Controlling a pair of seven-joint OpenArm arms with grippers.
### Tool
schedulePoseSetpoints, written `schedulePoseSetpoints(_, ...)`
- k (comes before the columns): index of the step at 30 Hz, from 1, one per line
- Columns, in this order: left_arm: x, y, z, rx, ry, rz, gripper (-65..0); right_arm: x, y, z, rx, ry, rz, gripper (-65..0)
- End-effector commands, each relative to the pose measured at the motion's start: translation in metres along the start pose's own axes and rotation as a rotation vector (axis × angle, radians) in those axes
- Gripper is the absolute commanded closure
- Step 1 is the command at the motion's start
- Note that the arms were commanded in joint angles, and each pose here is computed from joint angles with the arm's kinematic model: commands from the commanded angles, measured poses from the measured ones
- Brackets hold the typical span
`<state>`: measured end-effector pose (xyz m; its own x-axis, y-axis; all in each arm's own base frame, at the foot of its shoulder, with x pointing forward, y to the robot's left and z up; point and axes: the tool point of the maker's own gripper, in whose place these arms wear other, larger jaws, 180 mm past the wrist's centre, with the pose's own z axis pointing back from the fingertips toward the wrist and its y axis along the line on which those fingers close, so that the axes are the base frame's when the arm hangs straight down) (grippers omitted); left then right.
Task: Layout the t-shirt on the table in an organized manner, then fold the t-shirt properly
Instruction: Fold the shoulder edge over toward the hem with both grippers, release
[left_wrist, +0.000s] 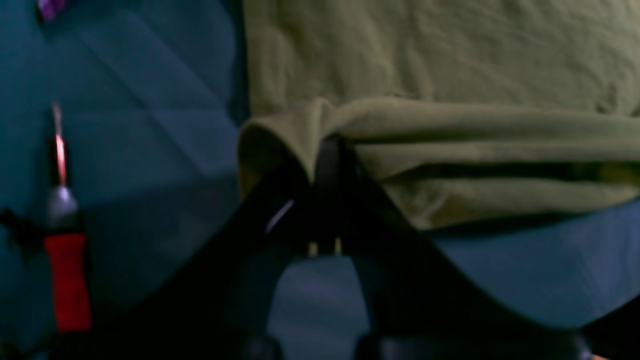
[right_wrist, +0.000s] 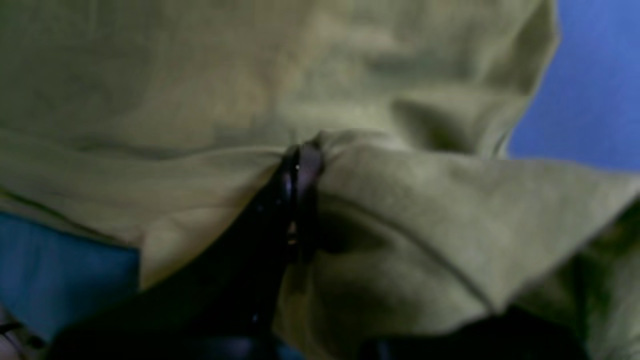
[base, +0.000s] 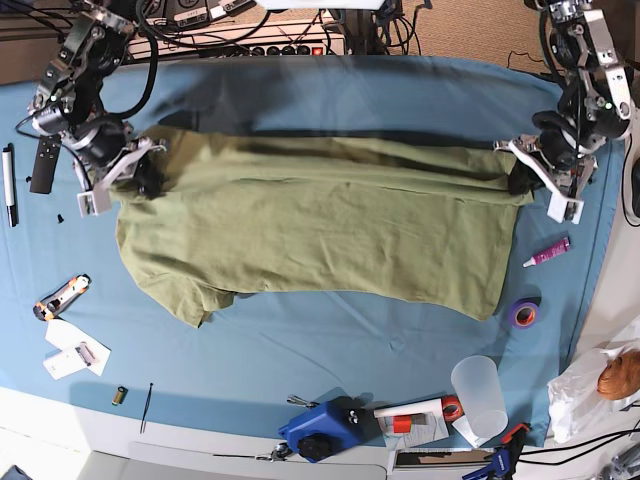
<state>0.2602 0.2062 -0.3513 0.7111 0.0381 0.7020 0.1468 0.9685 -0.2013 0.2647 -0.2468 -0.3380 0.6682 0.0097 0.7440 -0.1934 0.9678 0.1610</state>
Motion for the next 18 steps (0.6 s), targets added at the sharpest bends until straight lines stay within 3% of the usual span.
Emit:
schedulePoseSetpoints(1, 0.017, 0.003, 0.003, 0.013, -0.049, -0.030, 0.0, 0.021, -0.004, 0.004, -0.011, -0.064, 0.029, 0.0)
schedulePoseSetpoints(4, 0.022, 0.005, 0.001, 0.030, -0.055, -0.049, 0.0, 0.026, -0.008, 0.002, -0.030, -0.075, 0.036, 0.0)
schedulePoseSetpoints(14, 0.016, 0.012, -0.008, 0.030, -0.053, -0.017, 0.0, -0.002, -0.024, -0.031, 0.013, -0.023, -0.127, 0.0)
schedulePoseSetpoints(18, 0.007, 0.019, -0.017, 0.032, -0.031, 0.008, 0.0, 0.004, -0.026, -0.035, 0.012, -0.051, -0.137, 0.0)
